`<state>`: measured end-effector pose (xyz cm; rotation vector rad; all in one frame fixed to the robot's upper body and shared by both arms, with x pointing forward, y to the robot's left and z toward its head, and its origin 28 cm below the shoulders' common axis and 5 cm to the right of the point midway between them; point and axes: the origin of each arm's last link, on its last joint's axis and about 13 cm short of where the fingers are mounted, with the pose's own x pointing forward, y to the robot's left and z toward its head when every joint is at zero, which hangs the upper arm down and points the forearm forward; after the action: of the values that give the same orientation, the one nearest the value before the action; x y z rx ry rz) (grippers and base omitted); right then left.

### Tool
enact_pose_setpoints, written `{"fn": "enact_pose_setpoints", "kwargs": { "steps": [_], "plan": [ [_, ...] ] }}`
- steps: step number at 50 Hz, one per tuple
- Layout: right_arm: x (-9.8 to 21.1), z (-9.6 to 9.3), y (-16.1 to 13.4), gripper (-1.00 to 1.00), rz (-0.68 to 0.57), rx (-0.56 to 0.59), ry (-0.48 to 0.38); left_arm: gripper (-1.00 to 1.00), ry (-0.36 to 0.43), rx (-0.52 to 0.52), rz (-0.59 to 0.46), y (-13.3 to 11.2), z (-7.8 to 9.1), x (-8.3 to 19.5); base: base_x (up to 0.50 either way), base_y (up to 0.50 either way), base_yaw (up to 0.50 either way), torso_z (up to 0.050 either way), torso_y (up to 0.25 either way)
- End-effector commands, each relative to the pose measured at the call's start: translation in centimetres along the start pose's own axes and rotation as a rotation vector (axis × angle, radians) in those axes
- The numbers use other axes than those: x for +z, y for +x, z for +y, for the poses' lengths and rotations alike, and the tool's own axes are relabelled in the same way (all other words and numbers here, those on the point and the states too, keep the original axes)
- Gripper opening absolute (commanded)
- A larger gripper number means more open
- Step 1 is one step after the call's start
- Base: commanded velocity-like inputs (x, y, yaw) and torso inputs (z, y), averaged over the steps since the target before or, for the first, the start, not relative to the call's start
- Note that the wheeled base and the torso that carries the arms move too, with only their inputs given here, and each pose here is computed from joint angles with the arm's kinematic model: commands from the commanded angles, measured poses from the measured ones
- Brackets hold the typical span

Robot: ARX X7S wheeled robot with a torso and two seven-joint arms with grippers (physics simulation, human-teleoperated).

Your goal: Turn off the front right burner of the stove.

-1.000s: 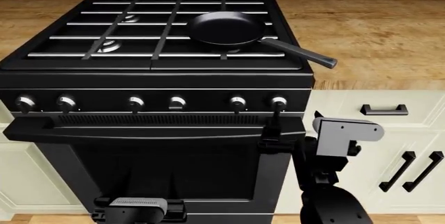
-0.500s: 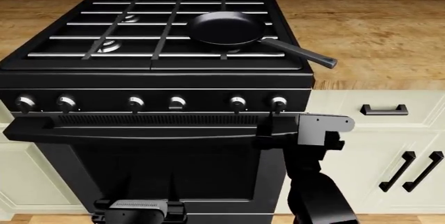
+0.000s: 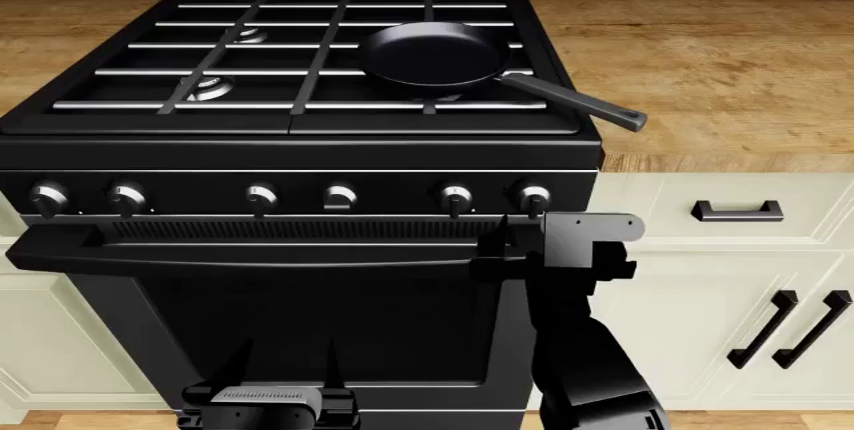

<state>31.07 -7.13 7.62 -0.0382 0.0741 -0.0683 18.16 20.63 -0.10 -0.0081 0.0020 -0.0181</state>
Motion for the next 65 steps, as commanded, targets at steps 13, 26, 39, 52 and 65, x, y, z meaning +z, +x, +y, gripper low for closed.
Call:
{"fn": "enact_pose_setpoints", "kwargs": {
  "steps": [13, 26, 39, 52, 65],
  "plan": [
    [-0.6, 0.8, 1.9, 1.0, 0.011, -0.025, -0.023, 1.0, -0.006, -0.003, 0.002, -0.2, 0.1, -0.1, 0.0, 0.0, 0.0, 0.0, 0.0],
    [-0.5, 1.3, 2.5, 1.0, 0.0, -0.024, -0.018, 1.0, -0.008, -0.002, 0.002, -0.2, 0.1, -0.1, 0.0, 0.0, 0.0, 0.0, 0.0],
    [-1.1, 1.4, 3.0, 1.0, 0.015, -0.032, -0.01, 1.0, -0.009, 0.0, 0.002, -0.2, 0.1, -0.1, 0.0, 0.0, 0.0, 0.0, 0.0],
    [-1.4, 1.4, 3.3, 1.0, 0.023, -0.039, -0.004, 1.0, -0.009, 0.001, 0.001, -0.2, 0.2, 0.0, 0.0, 0.0, 0.0, 0.0, 0.0],
    [-1.7, 1.3, 3.7, 1.0, 0.016, -0.033, 0.013, 1.0, -0.007, 0.0, 0.002, -0.1, 0.3, 0.0, 0.0, 0.0, 0.0, 0.0, 0.0]
  ]
}}
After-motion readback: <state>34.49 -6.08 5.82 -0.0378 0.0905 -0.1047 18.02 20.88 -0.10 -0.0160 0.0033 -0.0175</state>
